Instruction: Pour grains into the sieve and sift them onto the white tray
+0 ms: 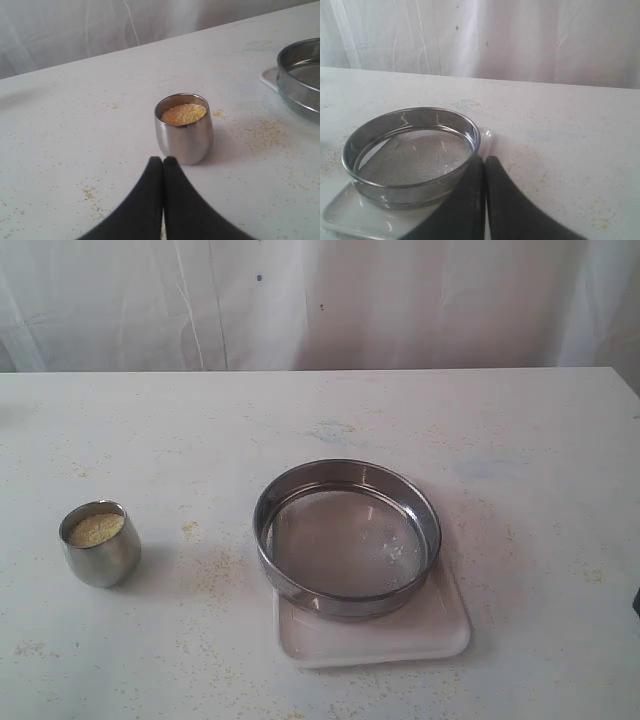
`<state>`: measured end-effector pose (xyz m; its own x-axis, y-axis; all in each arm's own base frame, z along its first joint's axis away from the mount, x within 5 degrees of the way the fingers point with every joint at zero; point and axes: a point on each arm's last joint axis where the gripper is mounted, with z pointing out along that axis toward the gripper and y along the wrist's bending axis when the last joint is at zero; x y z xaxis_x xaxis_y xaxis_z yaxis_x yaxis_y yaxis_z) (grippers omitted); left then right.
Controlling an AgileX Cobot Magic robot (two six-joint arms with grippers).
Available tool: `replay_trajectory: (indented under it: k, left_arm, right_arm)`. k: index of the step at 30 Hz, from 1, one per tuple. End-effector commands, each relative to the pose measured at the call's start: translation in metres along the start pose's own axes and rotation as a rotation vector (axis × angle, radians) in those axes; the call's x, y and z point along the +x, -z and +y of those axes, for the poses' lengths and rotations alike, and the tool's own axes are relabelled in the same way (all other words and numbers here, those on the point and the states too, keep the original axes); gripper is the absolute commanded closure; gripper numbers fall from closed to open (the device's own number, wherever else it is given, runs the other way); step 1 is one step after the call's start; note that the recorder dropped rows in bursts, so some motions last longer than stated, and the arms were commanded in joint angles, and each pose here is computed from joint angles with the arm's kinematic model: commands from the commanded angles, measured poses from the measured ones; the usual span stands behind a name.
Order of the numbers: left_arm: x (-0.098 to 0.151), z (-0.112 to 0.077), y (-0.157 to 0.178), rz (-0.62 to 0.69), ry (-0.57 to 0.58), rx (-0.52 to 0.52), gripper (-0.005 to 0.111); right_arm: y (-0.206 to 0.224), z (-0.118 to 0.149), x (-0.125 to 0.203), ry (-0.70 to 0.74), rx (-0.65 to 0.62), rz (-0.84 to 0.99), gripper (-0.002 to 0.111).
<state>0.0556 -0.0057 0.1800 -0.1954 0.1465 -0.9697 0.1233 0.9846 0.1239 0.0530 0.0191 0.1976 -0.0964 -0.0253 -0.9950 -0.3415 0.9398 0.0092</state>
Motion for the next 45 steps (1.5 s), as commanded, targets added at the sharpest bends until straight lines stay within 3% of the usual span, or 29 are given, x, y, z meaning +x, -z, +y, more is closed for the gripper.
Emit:
replay_trajectory:
  k: [1,8,15,23,29,32,38,45]
  left_arm:
    - [0.000,0.000,0.000,-0.002,0.002,0.001,0.107]
    - [-0.001,0.000,0.000,-0.016,0.035,0.005,0.107]
    - [-0.004,-0.003,0.000,-0.043,0.400,0.043,0.107]
    - [-0.005,-0.004,0.000,-0.049,0.437,0.051,0.107]
    - [-0.006,-0.003,0.000,-0.060,0.396,0.048,0.107]
    - [-0.010,-0.002,0.001,-0.112,0.421,0.044,0.096]
    - [-0.042,0.003,0.012,-0.247,0.430,0.044,0.048]
    - [-0.089,0.010,0.023,-0.258,0.281,0.014,0.044]
  right_arm:
    - [0.000,0.000,0.000,0.000,0.006,-0.010,0.108]
    - [0.000,0.000,0.000,0.000,0.006,-0.010,0.108]
    - [0.000,0.000,0.000,0.000,0.006,-0.010,0.108]
    - [0.000,0.000,0.000,0.000,0.006,-0.010,0.108]
    - [0.000,0.000,0.000,0.000,0.006,-0.010,0.108]
    - [0.000,0.000,0.000,-0.001,0.006,-0.010,0.108]
    - [0.000,0.000,0.000,-0.001,0.006,-0.010,0.108]
    - [0.000,0.000,0.000,-0.001,0.006,-0.010,0.108]
